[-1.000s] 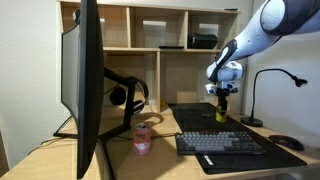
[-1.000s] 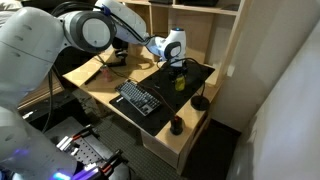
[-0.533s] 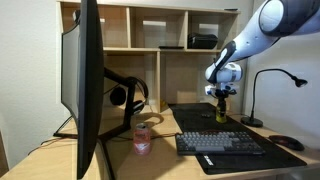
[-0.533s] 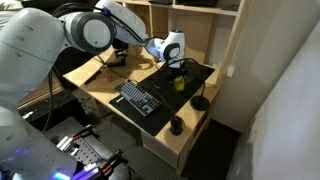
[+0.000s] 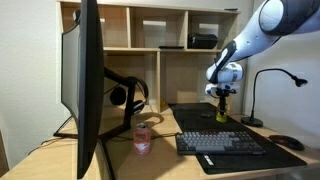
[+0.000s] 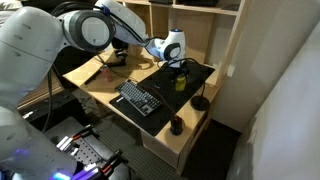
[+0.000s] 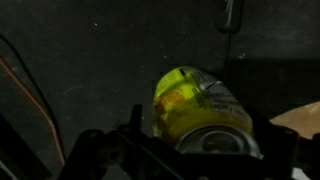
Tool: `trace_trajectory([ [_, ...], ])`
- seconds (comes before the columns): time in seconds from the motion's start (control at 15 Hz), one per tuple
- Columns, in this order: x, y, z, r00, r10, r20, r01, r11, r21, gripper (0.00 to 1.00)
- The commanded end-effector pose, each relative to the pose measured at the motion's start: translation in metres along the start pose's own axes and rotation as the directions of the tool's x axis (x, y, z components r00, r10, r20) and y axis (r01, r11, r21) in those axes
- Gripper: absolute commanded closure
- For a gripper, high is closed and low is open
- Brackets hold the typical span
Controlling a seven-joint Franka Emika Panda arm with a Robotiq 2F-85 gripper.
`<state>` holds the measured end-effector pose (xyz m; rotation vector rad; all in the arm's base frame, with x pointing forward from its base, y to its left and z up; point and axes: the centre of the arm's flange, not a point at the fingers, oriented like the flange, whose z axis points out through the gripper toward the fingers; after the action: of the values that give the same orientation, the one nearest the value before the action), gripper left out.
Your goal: Move the yellow can to the right
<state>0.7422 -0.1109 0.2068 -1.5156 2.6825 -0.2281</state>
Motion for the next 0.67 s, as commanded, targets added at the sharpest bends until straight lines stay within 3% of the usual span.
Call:
trace_trajectory([
  [0.0, 0.036, 0.008, -0.033, 0.999, 0.04, -0.005, -0.039, 0.998, 0.049, 0.0],
  [0.53, 0.067, 0.022, -0.104, 1.0, -0.007, 0.017, 0.005, 0.99, 0.139, 0.0],
  [0.6, 0.055, -0.006, -0.087, 1.0, 0.007, 0.016, -0.009, 0.992, 0.125, 0.0],
])
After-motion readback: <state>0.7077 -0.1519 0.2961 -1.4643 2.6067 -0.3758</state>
